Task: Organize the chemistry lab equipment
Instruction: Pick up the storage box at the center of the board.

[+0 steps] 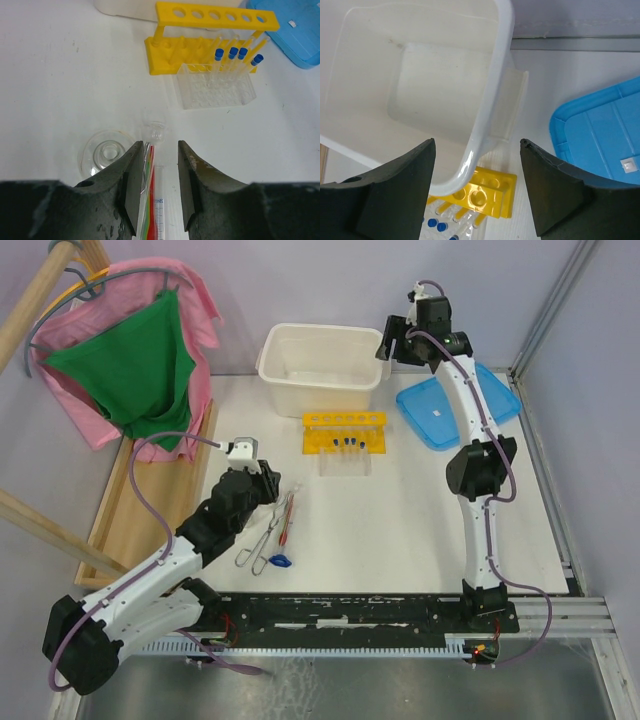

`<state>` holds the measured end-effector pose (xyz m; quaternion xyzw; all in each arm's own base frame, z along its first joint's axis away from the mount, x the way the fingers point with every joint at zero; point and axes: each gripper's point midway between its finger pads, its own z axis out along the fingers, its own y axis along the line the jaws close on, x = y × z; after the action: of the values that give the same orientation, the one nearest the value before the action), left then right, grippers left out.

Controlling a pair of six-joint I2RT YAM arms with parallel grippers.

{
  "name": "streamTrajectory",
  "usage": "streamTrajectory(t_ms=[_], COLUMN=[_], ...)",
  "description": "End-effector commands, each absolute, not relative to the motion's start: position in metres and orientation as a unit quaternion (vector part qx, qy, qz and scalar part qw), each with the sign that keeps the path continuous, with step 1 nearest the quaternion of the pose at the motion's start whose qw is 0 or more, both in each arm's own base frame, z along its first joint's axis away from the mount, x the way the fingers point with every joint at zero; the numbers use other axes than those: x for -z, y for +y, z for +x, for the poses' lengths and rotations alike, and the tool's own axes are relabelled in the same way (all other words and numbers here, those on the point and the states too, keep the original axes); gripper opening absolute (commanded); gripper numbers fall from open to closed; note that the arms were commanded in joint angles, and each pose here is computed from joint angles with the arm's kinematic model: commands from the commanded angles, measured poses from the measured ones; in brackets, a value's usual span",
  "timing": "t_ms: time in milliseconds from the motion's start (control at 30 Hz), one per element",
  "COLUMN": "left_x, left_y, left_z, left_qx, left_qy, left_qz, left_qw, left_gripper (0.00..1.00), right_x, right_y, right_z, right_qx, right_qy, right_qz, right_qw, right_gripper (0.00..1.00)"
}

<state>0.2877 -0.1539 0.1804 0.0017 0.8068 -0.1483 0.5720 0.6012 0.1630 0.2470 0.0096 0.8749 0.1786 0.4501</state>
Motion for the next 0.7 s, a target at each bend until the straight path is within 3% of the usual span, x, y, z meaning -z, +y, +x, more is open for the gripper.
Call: streamTrajectory(t_ms=[0, 367, 400, 667], left_x=[-0.183, -0.176, -0.176, -0.17], left_y=[-0.149, -0.145, -0.145, -0.144], left_z=[0.292, 0.291, 0.291, 0.291], left_qx=[0.141, 0.129, 0.128, 0.123], left_qy=[0.801, 0.807, 0.807, 0.81], left_qz=[-0.012, -0.015, -0.014, -0.014], left_qw=[0.582, 0.576, 0.576, 0.573], left_gripper=[0.41, 0.41, 0.41, 0.41], right_x=[-0.231, -0.181, -0.177, -0.173], right_y=[0.181, 0.211, 0.212, 0.21], right_z=[0.608, 0.611, 0.611, 0.619], right_qx=[-0.192, -0.192, -0.193, -0.18], right_qy=[0.873, 0.887, 0.888, 0.886], right_qz=[-0.021, -0.041, -0.04, -0.024], right_qw=[0.448, 0.417, 0.414, 0.427], right_gripper=[0.77, 0.72, 0.68, 0.02])
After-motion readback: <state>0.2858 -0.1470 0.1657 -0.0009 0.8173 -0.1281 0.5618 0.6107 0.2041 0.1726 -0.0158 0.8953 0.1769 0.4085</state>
